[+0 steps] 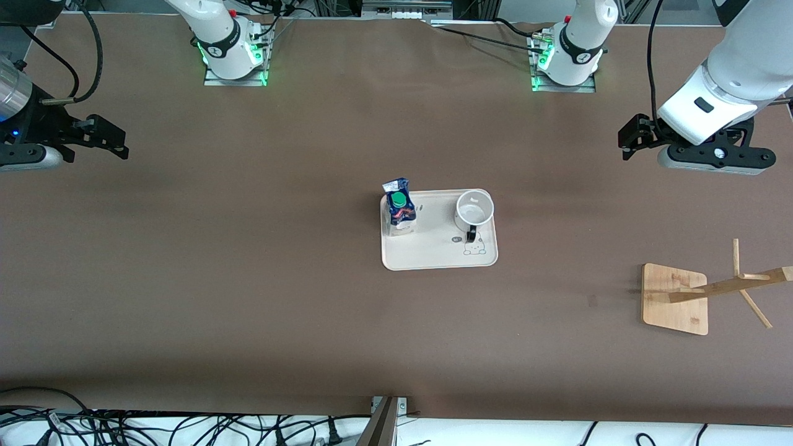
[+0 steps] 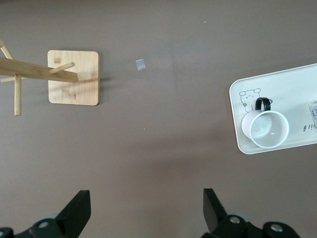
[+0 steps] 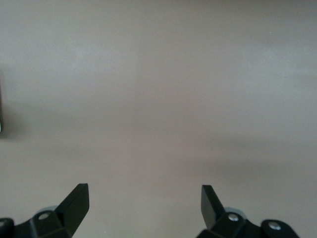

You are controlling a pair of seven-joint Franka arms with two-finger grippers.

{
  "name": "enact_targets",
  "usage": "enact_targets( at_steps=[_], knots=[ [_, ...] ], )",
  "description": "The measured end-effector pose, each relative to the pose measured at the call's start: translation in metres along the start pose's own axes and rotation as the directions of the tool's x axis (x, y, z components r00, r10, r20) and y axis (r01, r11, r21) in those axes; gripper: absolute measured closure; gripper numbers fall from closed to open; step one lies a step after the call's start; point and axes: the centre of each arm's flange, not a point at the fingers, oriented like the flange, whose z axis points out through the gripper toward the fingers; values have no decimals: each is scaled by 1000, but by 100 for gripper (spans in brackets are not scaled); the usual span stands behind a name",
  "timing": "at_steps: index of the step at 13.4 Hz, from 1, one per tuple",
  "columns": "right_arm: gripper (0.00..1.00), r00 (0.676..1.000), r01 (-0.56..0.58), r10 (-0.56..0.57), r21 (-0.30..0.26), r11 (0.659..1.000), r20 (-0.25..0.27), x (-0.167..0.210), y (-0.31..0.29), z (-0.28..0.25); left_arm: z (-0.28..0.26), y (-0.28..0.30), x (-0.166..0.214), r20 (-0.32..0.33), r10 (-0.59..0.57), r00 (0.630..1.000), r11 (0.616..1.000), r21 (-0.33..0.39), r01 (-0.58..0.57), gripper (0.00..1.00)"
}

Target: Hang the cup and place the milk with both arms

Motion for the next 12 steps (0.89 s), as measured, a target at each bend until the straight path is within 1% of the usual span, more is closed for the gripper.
enact_targets(
  at_steps=[12],
  knots=[
    [0, 1000, -5, 5, 0, 1000, -5, 0, 3, -2, 0, -1, 0, 3, -1, 1000, 1000, 0, 1, 0]
  ],
)
